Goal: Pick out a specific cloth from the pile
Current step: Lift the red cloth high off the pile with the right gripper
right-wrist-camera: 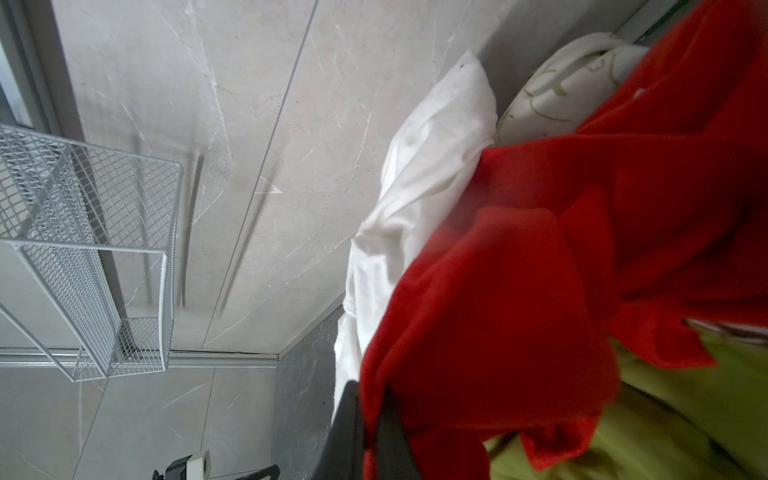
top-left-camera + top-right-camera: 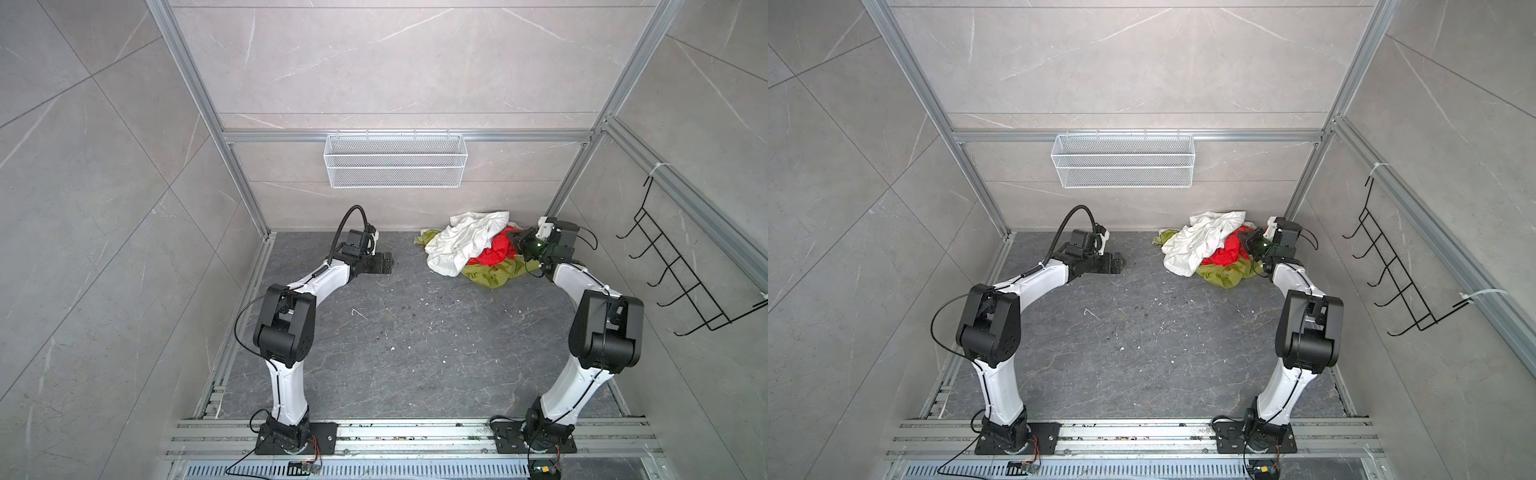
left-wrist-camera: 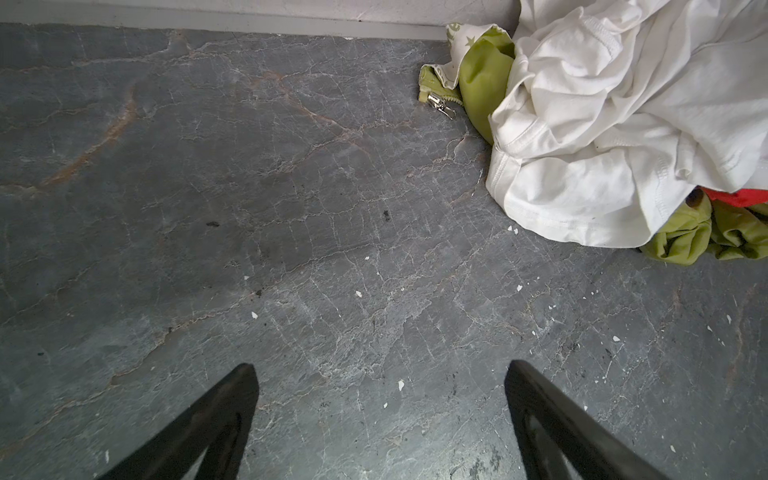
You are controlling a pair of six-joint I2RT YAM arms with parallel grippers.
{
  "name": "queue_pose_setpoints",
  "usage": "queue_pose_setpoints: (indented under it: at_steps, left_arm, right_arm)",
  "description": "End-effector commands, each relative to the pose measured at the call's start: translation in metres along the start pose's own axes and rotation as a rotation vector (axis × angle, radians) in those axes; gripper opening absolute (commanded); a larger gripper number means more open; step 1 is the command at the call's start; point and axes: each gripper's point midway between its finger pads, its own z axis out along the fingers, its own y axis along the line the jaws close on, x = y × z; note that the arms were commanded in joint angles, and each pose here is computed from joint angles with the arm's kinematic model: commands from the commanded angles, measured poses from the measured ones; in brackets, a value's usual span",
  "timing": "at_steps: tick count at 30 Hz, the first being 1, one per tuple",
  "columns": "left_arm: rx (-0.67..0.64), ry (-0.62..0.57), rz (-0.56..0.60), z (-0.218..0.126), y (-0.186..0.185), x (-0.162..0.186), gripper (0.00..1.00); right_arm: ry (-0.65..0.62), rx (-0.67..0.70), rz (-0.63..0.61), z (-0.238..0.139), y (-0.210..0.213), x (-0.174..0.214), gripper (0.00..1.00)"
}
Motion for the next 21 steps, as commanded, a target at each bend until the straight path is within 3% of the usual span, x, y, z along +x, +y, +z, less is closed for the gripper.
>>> queue_pose_setpoints:
  at_steps: [1,21]
  left_arm:
    - [0.038,-0.056,0.0,-0.016,-0.015,-0.016,0.96]
    - [0.042,-0.072,0.004,-0.022,-0.019,-0.017,0.96]
  right_arm:
    - [-0.043,-0.014,-0.078,-0.016,0.026,-0.01,0.0]
    - [-0.128,-0.055,-0.163,-0.051,0.08,-0.03,0.0]
